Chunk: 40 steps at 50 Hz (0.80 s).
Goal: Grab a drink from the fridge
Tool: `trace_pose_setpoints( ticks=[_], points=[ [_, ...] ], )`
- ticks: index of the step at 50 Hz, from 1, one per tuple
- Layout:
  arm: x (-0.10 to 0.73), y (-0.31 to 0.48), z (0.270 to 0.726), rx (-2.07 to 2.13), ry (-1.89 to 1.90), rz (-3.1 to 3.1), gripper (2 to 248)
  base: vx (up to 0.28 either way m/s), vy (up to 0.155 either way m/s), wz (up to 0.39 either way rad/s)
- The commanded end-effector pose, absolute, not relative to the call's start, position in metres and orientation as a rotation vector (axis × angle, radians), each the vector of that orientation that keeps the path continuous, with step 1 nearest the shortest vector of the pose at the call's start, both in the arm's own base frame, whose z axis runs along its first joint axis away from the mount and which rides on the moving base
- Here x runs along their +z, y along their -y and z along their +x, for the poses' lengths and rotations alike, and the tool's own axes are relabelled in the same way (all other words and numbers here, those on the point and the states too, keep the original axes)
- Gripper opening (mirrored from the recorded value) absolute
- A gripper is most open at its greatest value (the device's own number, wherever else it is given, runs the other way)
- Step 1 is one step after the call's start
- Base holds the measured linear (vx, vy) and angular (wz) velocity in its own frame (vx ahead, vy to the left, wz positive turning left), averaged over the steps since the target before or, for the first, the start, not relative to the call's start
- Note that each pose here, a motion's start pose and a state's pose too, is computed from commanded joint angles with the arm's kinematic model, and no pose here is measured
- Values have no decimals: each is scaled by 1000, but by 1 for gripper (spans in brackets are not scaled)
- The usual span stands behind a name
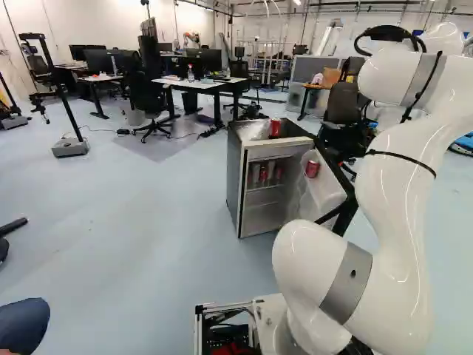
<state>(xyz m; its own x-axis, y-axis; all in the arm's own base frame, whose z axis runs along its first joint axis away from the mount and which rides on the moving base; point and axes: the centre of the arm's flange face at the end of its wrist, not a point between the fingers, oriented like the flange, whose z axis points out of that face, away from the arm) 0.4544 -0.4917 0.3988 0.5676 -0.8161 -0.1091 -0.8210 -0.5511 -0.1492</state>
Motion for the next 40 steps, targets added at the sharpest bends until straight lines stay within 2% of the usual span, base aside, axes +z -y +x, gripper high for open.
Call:
trace_pose_setpoints(
  ticks=[40],
  points=[
    [397,455,461,115,-1314,-2626,247,0,0,0]
  ],
)
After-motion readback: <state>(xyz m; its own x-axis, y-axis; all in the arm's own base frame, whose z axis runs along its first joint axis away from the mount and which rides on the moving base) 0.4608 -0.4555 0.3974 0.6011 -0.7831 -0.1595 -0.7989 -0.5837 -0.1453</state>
